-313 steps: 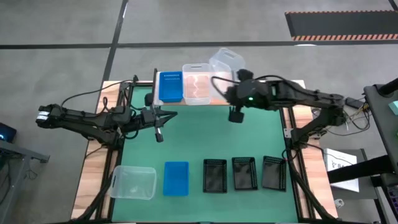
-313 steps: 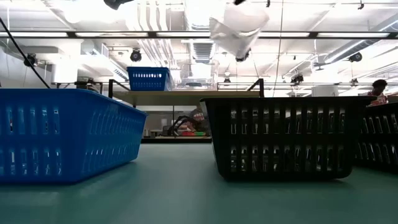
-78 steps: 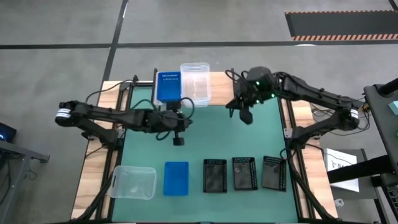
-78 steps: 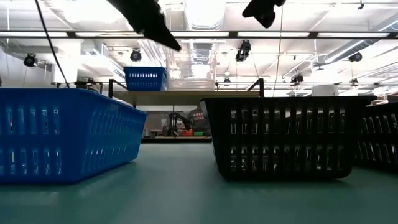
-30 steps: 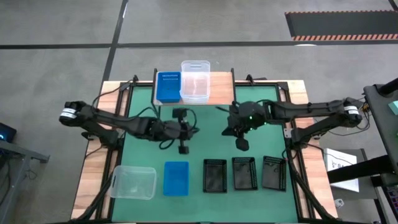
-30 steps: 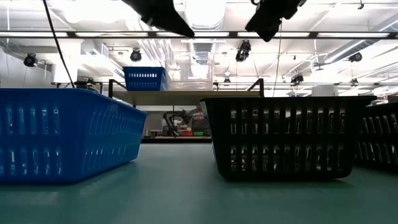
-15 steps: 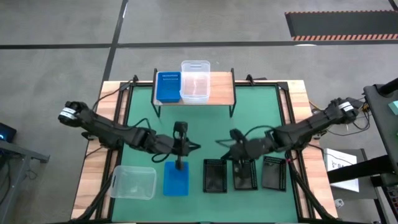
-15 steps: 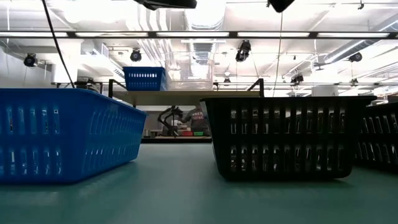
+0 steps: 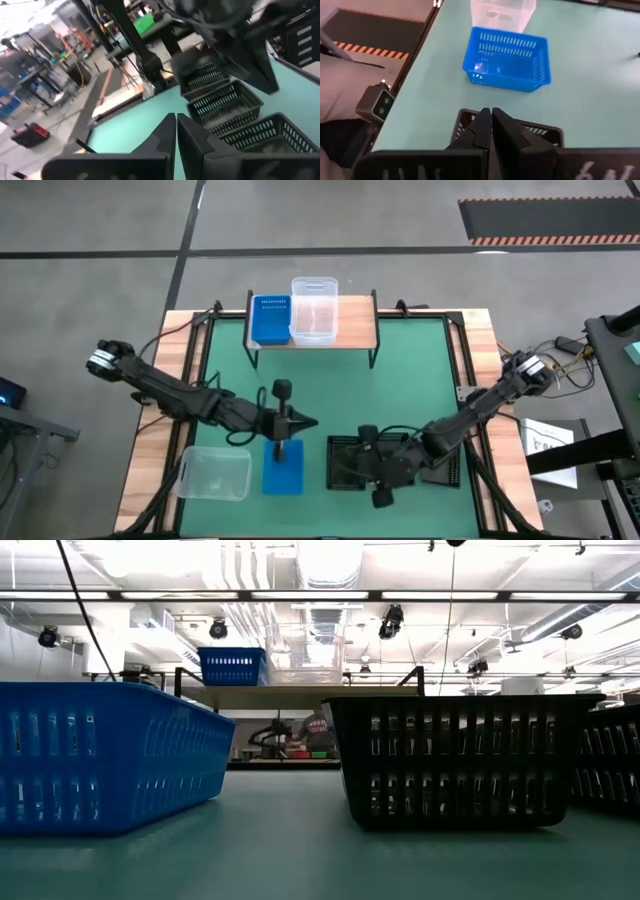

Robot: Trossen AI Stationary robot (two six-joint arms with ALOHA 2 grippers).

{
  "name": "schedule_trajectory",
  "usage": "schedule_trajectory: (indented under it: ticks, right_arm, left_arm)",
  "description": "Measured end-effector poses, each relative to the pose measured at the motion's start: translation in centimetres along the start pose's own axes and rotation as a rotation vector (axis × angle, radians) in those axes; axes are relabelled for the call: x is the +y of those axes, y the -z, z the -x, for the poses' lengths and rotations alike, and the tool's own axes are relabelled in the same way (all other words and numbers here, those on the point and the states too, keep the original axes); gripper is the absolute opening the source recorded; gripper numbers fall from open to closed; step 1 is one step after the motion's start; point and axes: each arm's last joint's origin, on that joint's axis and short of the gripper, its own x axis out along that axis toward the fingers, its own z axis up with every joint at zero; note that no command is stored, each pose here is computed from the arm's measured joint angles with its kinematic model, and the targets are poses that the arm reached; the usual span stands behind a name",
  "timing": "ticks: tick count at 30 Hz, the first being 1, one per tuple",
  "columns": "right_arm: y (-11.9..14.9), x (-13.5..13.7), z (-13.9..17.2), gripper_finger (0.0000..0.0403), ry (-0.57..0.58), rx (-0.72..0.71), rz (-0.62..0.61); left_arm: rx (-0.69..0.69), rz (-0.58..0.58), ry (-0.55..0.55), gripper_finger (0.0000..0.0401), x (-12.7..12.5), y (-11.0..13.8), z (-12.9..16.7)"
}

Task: Stack baskets on shelf by color
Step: Put the left black bin on the shelf

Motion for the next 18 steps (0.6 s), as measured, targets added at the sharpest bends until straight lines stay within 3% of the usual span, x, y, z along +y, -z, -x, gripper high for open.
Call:
schedule_trajectory:
  ticks: [5, 18]
  right_arm:
    - [-0.6, 1.0, -1.4, 0.0041, -0.039, 0.072, -0.038]
    - [-1.0, 2.6, -4.9, 0.0161, -0.01, 0.26, -0.148]
  left_arm:
    - [-0.045, -0.005, -0.018, 0.0, 0.9, -0.8, 1.4]
    - [-0.081, 0.064, -0.006, 0.0, 0.8, 0.9, 4.3]
